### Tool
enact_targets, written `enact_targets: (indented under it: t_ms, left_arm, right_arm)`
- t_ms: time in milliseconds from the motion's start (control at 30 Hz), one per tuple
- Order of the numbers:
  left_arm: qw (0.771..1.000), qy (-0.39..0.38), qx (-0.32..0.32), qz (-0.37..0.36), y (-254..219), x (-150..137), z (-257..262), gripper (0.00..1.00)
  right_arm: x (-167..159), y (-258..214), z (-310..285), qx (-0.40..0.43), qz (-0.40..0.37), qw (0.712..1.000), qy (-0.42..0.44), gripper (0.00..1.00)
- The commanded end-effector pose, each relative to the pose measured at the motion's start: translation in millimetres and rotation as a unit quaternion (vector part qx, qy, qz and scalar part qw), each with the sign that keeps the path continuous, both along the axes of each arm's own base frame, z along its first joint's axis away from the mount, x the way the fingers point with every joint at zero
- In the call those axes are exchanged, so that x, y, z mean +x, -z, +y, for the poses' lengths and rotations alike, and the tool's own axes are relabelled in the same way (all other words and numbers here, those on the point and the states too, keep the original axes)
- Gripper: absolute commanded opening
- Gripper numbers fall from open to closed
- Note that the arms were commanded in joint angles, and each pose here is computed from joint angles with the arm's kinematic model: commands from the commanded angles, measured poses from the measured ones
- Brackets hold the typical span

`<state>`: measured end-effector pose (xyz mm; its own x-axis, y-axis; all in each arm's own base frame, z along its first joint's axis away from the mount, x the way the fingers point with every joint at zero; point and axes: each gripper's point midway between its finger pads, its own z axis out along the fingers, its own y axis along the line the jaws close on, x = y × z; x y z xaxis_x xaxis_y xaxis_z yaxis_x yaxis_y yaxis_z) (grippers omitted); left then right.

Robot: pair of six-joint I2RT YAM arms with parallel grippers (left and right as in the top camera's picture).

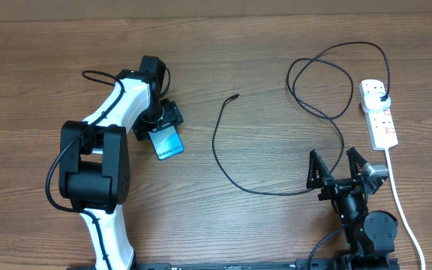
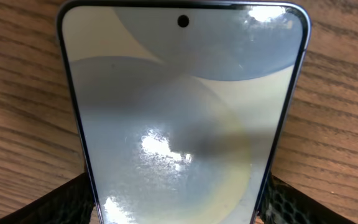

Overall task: Plug charger to phone and switch on socket
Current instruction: 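Lift the phone with the left gripper and tilt it upright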

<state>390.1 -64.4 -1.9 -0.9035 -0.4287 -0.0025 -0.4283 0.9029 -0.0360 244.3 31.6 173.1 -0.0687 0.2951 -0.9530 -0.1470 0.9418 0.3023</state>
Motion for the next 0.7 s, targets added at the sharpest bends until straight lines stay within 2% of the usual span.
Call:
enact_targets:
  t_ms: [0, 300, 467, 667]
  left_arm:
    - [0.999, 0.000, -0.012, 0.048, 38, -21, -5, 0.82]
    - [0.999, 0.010, -0.014, 0.050, 37, -22, -6, 0.72]
    - [0.998, 0.009, -0.012, 0.064, 27, -24, -5, 0.71]
    - [0.997, 0.015, -0.011, 0.068, -4, -13, -7, 0.69]
  right_arm:
    - [0, 2, 0, 0.001, -0.002, 1.000, 0.002, 1.00]
    - [0, 2, 0, 0.001, -0.002, 1.000, 0.002, 1.00]
    - [0, 2, 0, 0.001, -0.002, 1.000, 0.002, 1.00]
    - [0, 2, 0, 0.001, -0.002, 1.000, 0.002, 1.00]
